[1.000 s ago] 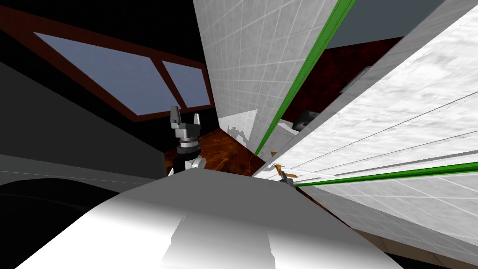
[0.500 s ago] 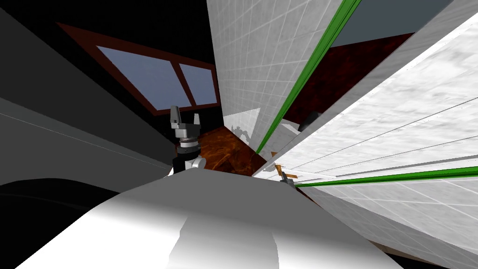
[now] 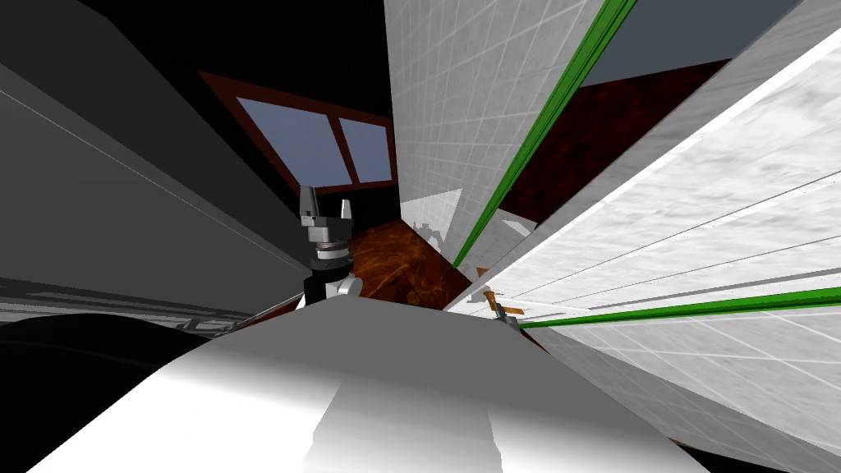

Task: Pull the door open

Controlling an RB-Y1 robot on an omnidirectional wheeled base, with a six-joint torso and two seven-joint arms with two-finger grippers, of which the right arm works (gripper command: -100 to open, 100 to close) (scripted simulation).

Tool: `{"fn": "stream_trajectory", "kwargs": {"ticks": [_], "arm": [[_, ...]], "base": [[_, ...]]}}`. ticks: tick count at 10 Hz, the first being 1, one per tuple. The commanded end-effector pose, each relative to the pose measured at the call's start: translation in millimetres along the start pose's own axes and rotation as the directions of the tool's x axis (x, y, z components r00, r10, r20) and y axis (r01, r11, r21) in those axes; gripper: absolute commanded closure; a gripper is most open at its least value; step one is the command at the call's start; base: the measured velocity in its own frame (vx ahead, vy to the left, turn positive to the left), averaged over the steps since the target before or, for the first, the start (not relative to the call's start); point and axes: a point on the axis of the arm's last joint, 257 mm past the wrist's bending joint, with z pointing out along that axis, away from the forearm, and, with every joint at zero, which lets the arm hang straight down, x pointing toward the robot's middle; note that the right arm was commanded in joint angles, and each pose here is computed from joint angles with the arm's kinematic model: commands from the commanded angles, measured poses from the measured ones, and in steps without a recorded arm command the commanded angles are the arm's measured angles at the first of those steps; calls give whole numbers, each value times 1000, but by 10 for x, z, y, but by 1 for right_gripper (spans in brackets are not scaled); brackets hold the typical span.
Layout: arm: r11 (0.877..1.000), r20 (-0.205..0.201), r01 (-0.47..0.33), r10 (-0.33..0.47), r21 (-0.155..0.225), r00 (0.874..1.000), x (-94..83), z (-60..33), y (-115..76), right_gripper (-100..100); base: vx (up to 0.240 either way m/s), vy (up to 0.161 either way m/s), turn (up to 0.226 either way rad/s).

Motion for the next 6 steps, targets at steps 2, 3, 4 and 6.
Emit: {"fn": "stream_trajectory", "kwargs": {"ticks": [2,3,4,6], "arm": [[1000,-11,-3,3,1,1000,49,96,-15,100],[1000,-16,-3,3,0,1000,64,146,-16,100],[1000,-20,-3,3,-1,1000,81,202,-17,100],[1000,-30,-3,3,-2,1000,120,336,-17,100]], "base": [[-115,-38,54],[-231,-29,92],[-217,-31,53],[-154,-47,51]]}}
